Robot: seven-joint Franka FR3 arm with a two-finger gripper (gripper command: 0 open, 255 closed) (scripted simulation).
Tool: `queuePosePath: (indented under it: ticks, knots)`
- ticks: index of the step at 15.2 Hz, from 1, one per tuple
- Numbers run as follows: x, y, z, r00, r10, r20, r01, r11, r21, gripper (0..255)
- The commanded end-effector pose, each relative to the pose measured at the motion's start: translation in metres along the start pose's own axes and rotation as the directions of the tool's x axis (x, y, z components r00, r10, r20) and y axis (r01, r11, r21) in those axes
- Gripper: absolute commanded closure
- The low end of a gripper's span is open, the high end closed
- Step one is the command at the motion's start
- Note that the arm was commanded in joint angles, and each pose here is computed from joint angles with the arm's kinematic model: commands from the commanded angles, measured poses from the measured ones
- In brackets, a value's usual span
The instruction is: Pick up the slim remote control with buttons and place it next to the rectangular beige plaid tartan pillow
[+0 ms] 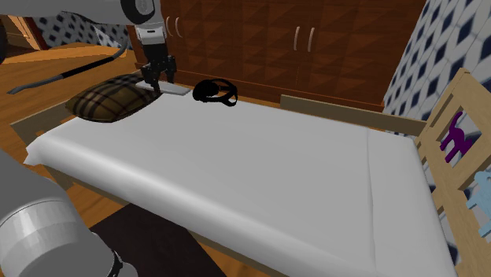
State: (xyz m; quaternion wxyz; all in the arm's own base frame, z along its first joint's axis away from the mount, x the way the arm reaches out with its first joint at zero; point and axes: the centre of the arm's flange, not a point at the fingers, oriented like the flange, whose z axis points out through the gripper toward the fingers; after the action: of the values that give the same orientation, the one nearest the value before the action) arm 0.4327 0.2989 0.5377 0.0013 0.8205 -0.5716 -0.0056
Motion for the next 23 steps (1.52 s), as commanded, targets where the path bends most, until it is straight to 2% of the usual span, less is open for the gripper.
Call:
queuePosePath:
  ticks: [1,23]
  knots:
    - [-0.027,0.002,0.001,1.0,0.002,0.0,-0.002,1.0,0.001,255]
    - [-0.026,0.001,0.117,1.0,0.002,0.0,-0.002,1.0,0.001,255]
